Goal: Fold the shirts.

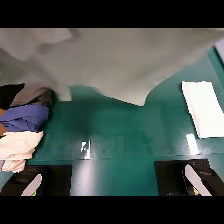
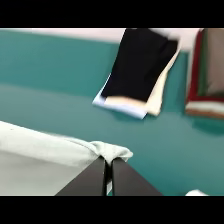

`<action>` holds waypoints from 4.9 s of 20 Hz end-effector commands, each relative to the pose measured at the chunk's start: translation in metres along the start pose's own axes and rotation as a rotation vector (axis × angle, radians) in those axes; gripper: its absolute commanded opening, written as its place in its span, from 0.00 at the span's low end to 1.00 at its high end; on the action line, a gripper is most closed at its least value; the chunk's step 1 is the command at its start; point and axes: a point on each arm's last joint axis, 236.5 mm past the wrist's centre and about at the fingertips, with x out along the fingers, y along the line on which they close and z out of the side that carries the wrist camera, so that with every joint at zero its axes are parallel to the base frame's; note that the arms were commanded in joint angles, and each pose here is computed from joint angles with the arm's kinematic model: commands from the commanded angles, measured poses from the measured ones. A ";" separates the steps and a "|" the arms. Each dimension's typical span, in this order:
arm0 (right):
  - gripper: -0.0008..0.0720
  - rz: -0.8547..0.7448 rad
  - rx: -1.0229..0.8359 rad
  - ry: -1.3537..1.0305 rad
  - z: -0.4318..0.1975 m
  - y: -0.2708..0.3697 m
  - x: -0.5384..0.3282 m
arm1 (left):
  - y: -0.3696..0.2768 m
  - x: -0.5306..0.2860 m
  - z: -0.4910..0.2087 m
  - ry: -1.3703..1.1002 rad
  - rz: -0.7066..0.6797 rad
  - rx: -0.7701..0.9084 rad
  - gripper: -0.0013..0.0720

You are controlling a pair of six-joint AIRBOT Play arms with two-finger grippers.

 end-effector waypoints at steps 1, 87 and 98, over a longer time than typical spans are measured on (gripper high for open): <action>0.04 -0.134 -0.064 -0.097 0.040 -0.006 -0.059 | -0.018 -0.053 0.064 -0.178 -0.005 0.047 0.05; 0.04 0.046 0.416 1.137 -0.446 -0.022 0.064 | -0.024 -0.154 -0.588 1.695 0.106 -0.695 0.70; 0.04 0.048 0.417 1.139 -0.446 -0.022 0.064 | -0.048 -0.154 -0.614 1.631 0.129 -0.893 0.70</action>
